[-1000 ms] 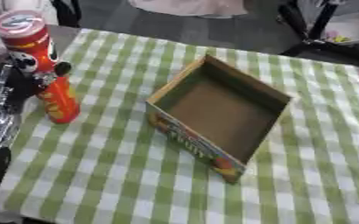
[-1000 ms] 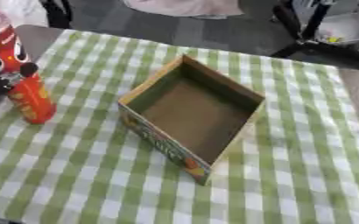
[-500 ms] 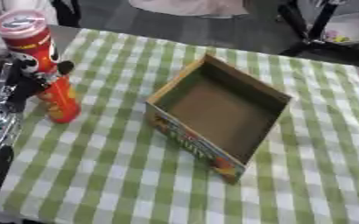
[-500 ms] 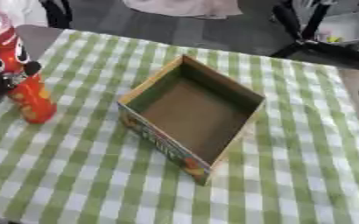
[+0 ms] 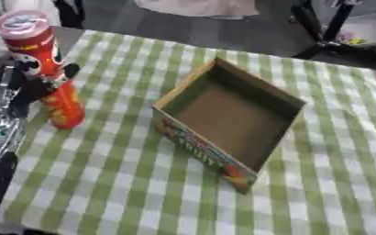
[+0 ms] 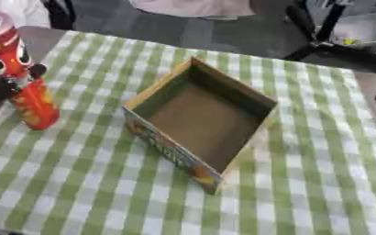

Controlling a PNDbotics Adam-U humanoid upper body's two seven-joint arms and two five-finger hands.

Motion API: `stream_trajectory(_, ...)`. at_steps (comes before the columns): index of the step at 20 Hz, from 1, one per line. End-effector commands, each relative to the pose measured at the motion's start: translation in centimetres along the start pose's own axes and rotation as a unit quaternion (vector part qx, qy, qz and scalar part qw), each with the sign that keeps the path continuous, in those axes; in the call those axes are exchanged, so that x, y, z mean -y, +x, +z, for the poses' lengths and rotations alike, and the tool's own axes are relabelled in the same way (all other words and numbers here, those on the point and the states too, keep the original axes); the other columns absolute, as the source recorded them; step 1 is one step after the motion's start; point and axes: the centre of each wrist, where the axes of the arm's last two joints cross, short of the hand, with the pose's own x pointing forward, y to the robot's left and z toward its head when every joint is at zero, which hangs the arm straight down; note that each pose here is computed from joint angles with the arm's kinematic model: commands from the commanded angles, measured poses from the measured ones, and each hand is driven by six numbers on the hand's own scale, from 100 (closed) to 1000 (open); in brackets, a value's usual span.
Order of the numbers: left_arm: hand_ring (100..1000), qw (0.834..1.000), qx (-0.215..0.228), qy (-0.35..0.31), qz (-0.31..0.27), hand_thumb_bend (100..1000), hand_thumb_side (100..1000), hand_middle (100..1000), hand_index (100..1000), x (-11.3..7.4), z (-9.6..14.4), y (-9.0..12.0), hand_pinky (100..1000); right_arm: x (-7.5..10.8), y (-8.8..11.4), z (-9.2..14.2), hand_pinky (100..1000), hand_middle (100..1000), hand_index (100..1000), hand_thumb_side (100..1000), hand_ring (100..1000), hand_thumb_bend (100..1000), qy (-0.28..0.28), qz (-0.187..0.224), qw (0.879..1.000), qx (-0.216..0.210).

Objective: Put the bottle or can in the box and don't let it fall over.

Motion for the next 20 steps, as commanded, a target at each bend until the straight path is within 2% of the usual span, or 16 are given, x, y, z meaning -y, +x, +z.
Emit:
stream_trajectory(1,459,1.000,0.013,0.012,0.005,695,165,568,643,-0.30,-0.66,0.95,624,0.69,0.94,-0.46,599,872,771,159,822,751,-0.004,0.006,1.000,0.011)
stream_trajectory(5,401,1.000,0.012,0.017,0.009,674,150,533,627,-0.16,-0.74,0.83,567,0.71,0.83,-0.40,598,869,770,150,821,742,-0.005,0.003,1.000,0.009)
stream_trajectory(9,346,1.000,0.012,0.018,0.012,610,102,456,557,0.03,-0.79,0.77,522,0.75,0.79,-0.38,598,865,769,151,821,736,-0.006,0.003,1.000,0.008)
stream_trajectory(16,342,1.000,0.024,0.015,0.009,463,100,410,423,0.05,-0.89,1.12,495,0.72,0.74,-0.35,598,857,769,133,821,725,-0.005,0.001,1.000,0.007)
stream_trajectory(20,259,0.999,0.032,0.016,0.000,346,100,338,347,0.01,-0.97,1.40,430,0.64,0.68,-0.32,598,854,769,122,821,714,-0.004,-0.001,1.000,0.006)
